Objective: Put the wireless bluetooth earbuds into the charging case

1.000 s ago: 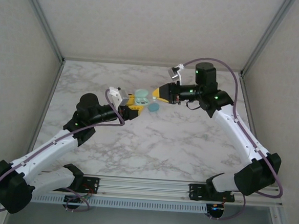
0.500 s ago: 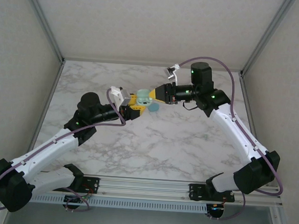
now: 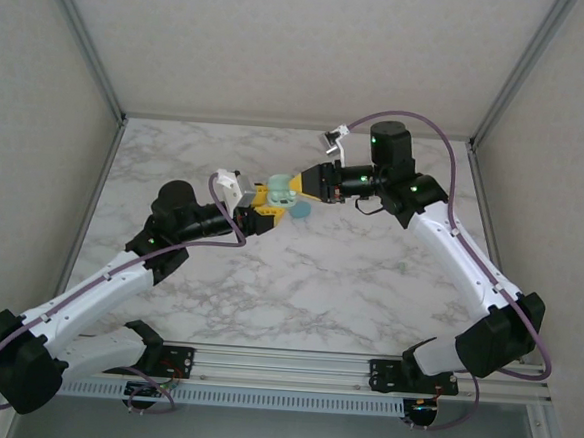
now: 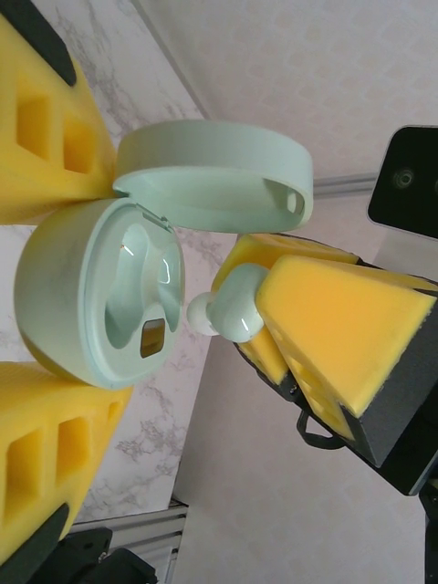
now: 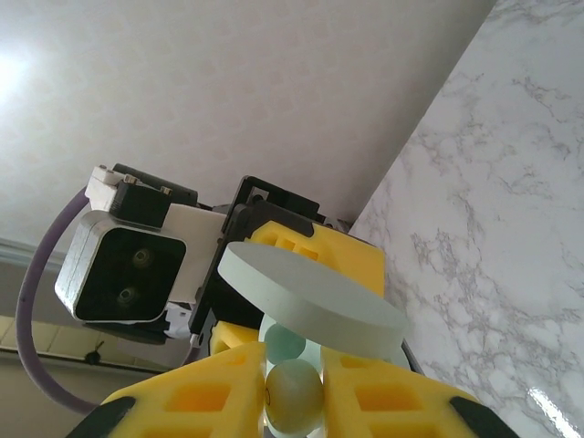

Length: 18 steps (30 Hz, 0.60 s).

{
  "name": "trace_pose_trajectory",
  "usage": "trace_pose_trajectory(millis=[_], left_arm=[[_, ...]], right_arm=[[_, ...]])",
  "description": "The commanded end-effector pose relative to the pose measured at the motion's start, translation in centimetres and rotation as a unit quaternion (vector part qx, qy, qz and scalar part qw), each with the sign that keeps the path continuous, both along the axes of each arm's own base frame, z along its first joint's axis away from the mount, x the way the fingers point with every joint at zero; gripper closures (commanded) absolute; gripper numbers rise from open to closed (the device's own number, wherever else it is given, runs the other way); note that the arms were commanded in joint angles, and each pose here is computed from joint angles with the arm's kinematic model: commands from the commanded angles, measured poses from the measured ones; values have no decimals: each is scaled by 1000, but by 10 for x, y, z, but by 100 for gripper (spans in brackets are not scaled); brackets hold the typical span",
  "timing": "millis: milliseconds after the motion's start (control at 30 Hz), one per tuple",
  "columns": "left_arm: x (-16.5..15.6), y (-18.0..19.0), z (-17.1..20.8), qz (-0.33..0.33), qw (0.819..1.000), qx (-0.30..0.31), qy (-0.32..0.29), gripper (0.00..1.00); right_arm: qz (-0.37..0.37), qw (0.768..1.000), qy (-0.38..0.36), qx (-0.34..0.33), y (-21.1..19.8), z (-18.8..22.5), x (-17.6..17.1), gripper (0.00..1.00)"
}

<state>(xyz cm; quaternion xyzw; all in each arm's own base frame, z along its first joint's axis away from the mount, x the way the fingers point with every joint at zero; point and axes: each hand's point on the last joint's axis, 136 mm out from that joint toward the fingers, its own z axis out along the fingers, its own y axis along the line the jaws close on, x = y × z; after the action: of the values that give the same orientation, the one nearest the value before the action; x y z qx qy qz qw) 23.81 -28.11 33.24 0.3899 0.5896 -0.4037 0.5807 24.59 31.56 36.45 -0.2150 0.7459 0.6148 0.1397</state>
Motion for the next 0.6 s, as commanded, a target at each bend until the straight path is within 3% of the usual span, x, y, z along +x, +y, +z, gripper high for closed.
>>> trace_pose_trajectory(millis=[0, 567], left_arm=[[-7, -4, 22, -17, 999, -20, -23, 79], [-5, -3, 26, -9, 999, -39, -16, 79]], right_arm=[[-1, 1000, -4, 0, 5, -3, 2, 78], [-11, 1000, -19, -21, 4, -16, 7, 76]])
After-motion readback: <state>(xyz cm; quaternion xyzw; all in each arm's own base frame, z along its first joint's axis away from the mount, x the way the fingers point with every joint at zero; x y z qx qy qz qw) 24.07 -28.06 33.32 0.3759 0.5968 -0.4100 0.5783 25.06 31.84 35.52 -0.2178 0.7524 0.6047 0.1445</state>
